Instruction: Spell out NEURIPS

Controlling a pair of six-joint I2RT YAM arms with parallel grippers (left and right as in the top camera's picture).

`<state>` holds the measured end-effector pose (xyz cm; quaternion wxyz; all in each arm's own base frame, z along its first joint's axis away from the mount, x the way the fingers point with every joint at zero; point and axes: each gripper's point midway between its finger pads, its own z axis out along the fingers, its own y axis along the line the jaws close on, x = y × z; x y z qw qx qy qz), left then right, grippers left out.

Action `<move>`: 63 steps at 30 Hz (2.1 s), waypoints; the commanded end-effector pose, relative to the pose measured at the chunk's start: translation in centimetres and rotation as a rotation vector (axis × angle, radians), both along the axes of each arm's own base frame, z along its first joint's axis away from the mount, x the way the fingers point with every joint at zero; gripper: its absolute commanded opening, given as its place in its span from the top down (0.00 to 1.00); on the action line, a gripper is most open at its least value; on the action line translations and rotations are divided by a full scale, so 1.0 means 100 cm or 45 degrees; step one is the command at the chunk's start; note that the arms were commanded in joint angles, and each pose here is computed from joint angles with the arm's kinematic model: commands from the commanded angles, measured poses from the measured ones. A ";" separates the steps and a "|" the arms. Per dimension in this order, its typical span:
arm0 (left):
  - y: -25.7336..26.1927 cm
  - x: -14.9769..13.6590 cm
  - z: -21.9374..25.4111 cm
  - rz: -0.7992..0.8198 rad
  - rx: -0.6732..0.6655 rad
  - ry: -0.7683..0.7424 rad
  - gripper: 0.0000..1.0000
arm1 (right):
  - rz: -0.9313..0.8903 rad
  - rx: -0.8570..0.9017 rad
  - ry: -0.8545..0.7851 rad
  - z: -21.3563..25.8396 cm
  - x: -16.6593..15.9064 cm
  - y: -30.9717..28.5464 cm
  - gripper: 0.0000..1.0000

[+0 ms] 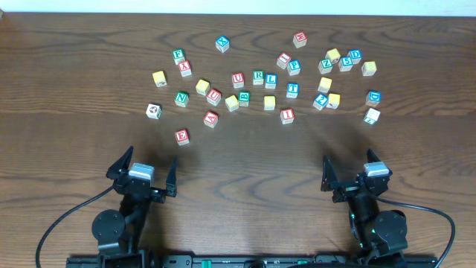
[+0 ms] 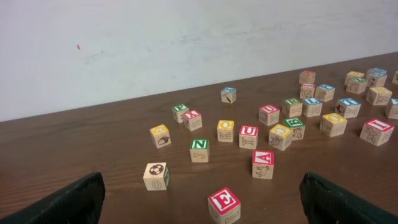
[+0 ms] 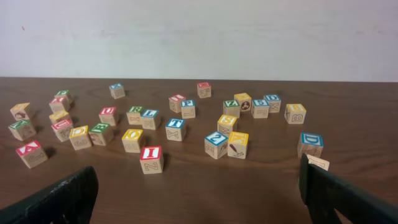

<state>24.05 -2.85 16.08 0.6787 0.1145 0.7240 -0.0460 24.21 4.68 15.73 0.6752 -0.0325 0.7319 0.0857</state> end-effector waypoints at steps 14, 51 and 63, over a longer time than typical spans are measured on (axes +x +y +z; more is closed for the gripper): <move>0.001 0.000 -0.017 0.008 -0.015 0.069 0.02 | -0.001 -0.009 0.005 -0.002 0.000 -0.001 0.01; 0.005 0.019 0.058 0.047 -0.176 0.363 0.02 | -0.001 -0.009 0.005 -0.002 0.000 -0.001 0.01; 0.013 0.081 0.086 0.050 -0.205 1.106 0.02 | -0.001 -0.009 0.005 -0.002 0.000 -0.001 0.01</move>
